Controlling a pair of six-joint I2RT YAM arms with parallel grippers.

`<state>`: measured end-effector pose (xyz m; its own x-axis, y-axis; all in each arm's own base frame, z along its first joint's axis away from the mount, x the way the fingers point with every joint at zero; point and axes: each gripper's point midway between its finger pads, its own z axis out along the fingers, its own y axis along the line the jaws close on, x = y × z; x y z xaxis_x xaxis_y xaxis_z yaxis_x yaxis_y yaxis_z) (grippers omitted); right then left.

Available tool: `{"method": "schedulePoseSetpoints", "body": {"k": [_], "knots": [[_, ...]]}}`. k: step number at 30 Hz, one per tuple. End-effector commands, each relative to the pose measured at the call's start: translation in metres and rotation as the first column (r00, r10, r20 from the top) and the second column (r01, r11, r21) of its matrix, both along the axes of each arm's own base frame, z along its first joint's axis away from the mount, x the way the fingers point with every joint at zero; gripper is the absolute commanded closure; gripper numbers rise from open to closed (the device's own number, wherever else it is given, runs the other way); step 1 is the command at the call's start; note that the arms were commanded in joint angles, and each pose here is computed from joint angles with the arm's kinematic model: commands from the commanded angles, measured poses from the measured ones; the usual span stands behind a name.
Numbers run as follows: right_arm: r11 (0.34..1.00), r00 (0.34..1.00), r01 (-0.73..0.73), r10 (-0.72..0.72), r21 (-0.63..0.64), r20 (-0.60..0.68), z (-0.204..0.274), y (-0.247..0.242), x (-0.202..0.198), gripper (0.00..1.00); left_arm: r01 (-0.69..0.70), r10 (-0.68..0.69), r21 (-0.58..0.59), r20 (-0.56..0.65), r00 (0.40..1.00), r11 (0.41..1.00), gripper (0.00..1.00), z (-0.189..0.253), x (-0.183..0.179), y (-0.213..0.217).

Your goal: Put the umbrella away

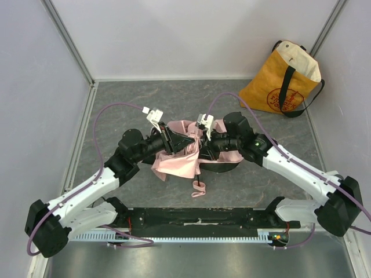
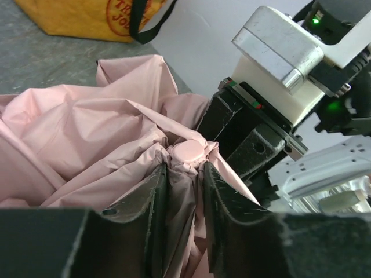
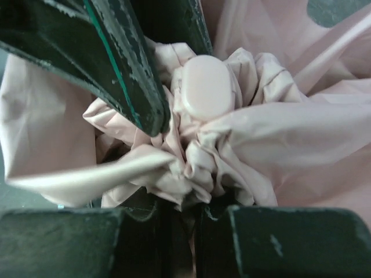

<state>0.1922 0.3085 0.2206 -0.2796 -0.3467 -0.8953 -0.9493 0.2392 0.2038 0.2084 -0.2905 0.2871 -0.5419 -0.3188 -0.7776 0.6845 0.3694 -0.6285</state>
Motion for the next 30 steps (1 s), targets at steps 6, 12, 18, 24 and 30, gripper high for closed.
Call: {"method": "schedulePoseSetpoints", "body": {"k": [6, 12, 18, 24, 30], "knots": [[0.993, 0.988, -0.079, 0.067, 0.088, 0.138, 0.041, 0.033, 0.01, 0.99, 0.013, -0.012, -0.013, 0.102, 0.995, 1.0, 0.98, -0.004, 0.007, -0.012], [0.968, 0.977, 0.198, -0.208, 0.153, 0.052, 0.033, 0.006, 0.021, 0.69, 0.018, -0.012, -0.04, 0.126, 0.992, 0.999, 0.98, -0.008, -0.004, -0.001], [0.937, 0.964, 0.267, -0.258, 0.223, -0.067, 0.033, -0.006, 0.004, 0.34, 0.056, -0.043, -0.12, 0.111, 0.993, 0.991, 0.98, -0.015, -0.014, 0.008], [0.902, 0.923, 0.386, -0.376, 0.193, -0.088, 0.055, -0.034, 0.002, 0.14, 0.054, -0.031, -0.165, 0.141, 0.989, 0.985, 0.98, -0.01, -0.017, 0.016], [0.879, 0.883, 0.459, -0.437, 0.128, -0.168, 0.074, -0.043, 0.0, 0.12, 0.029, -0.005, -0.17, 0.138, 0.99, 0.985, 0.98, -0.005, -0.016, 0.02]]}}
